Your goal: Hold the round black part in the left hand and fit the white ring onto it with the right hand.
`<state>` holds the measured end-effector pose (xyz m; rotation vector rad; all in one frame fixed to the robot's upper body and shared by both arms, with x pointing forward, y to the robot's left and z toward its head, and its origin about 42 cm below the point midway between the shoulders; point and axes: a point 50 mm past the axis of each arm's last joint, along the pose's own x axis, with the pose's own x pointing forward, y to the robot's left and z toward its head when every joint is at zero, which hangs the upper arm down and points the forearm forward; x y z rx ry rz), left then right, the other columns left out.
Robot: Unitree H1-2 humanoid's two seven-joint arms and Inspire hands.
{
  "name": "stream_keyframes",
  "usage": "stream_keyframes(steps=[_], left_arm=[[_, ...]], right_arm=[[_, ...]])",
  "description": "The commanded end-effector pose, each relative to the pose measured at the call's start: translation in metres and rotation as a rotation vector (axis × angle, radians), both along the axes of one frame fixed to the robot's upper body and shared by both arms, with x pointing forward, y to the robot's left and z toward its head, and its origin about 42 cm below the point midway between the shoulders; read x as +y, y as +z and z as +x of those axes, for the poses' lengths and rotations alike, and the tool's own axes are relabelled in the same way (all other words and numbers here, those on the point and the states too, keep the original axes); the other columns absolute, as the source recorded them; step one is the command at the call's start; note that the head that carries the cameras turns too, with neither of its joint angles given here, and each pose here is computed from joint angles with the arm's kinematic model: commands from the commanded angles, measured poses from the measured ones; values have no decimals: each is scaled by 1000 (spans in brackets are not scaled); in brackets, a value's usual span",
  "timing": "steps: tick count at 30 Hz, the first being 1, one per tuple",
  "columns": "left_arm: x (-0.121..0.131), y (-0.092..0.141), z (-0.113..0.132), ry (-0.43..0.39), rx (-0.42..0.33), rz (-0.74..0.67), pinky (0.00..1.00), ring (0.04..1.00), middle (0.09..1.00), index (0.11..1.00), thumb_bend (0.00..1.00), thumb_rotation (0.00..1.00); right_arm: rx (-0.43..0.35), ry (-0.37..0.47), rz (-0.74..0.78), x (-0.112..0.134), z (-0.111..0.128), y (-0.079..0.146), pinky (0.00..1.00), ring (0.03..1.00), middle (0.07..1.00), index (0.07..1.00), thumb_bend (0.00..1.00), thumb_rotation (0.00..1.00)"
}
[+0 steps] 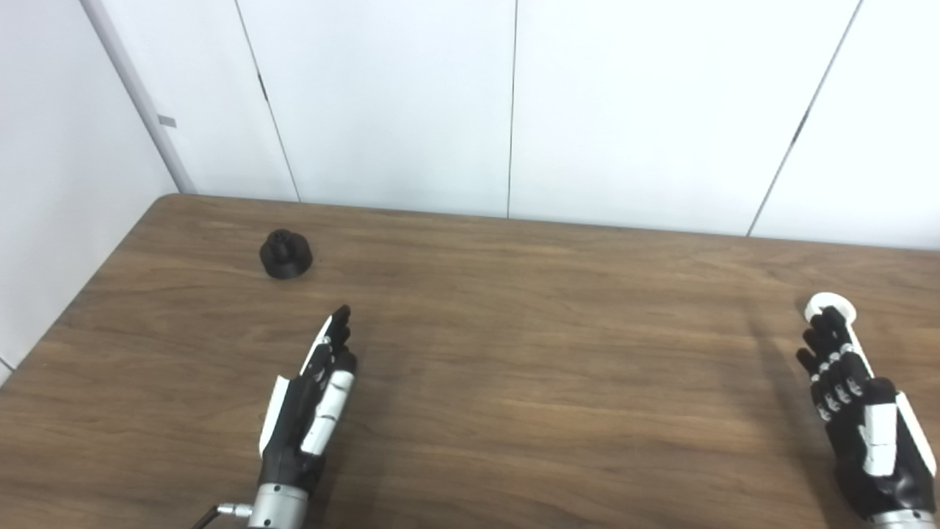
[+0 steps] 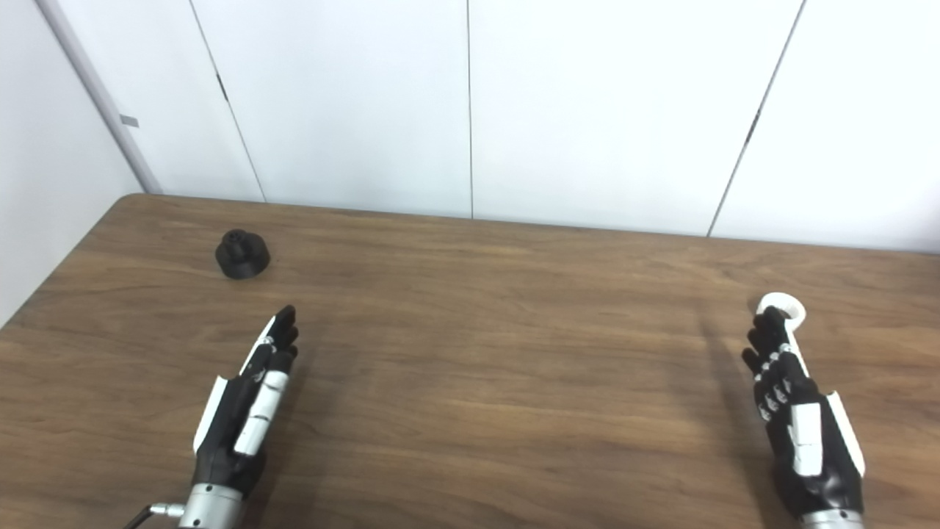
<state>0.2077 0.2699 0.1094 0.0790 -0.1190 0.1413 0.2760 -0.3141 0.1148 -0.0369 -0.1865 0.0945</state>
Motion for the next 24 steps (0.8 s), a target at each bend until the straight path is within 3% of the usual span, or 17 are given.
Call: stream_keyframes(steps=[1, 7, 10, 14, 24], left_arm=[[-4, -6, -15, 42, 38, 16, 1000, 1000, 999, 982, 612, 300], [15, 19, -3, 148, 50, 220, 964, 961, 948, 935, 688, 212], [29, 36, 7, 200, 71, 316, 968, 956, 933, 929, 749, 223], [49, 57, 25, 251, 96, 399, 997, 980, 949, 945, 707, 153], [99, 88, 67, 334, 157, 585, 969, 978, 969, 930, 743, 234]], right_arm=[[108, -17, 23, -1, -21, -36, 1000, 1000, 1000, 1000, 713, 1000], [104, -15, 27, -1, -22, -38, 1000, 1000, 1000, 1000, 716, 996], [108, -18, 23, 0, -23, -38, 1000, 1000, 1000, 1000, 729, 994], [109, -18, 26, 0, -22, -39, 1000, 1000, 1000, 1000, 712, 999], [114, -19, 24, 0, -24, -39, 1000, 1000, 1000, 1000, 707, 1000]])
